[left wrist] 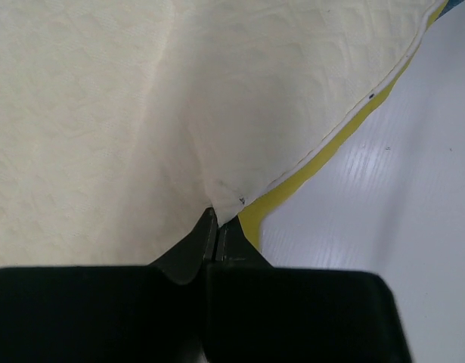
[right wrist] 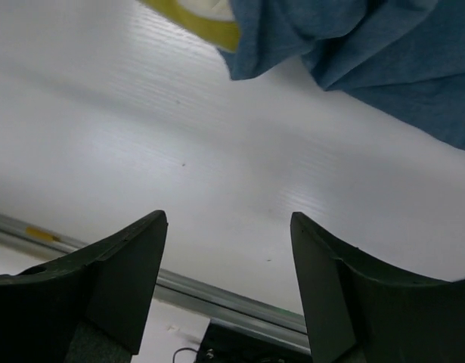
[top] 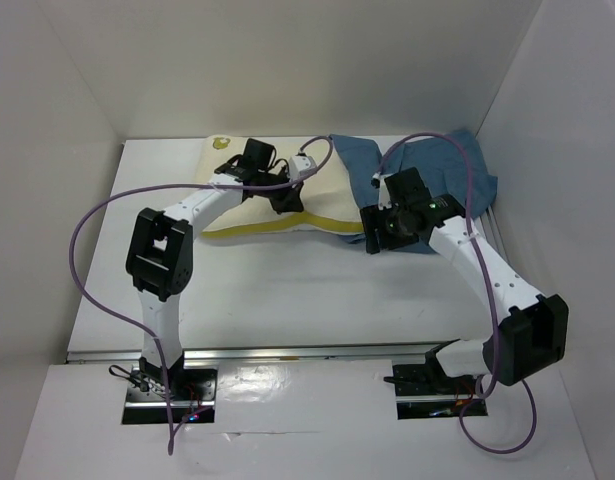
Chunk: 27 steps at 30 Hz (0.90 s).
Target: Put the pillow into the pillowcase
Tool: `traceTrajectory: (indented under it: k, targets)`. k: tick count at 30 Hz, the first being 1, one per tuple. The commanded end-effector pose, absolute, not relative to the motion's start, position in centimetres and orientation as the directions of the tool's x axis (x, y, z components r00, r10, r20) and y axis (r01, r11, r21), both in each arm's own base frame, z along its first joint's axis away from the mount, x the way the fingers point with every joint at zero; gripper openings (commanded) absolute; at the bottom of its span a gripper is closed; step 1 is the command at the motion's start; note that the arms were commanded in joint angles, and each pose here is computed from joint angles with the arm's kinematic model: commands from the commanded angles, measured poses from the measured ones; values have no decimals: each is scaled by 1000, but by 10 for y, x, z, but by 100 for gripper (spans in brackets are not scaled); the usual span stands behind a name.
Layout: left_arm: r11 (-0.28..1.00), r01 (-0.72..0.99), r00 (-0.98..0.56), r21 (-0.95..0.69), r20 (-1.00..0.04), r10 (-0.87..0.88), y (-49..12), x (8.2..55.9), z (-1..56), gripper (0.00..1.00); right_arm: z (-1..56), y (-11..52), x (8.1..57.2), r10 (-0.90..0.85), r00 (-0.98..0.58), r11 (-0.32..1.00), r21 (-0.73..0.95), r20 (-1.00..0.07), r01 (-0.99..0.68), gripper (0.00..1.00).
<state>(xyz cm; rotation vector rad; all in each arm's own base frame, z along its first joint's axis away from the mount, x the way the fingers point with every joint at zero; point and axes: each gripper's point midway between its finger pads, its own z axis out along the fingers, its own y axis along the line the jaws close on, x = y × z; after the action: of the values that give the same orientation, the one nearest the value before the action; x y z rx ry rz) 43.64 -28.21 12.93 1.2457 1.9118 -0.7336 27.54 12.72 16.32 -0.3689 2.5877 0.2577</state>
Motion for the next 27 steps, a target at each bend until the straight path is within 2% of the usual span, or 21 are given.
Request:
traceTrajectory:
  k: [1,6,13,27]
  targets:
    - [351,932,-263,-92,-838,478,-289,435,147,0,179,116,299,-204,-759,961,24,-618,-277,73]
    - [355,930,-265,-90,-834,483,-283,434,149,0,172,131,321,-206,-741,950,49,-640,-307,68]
    - [380,922,-273,-80,-828,489,-266,438,151,0,162,151,339,-226,-737,927,92,-637,-364,53]
    - [406,909,-300,-96,-826,477,-258,439,149,0,157,166,363,-234,-727,915,106,-646,-389,50]
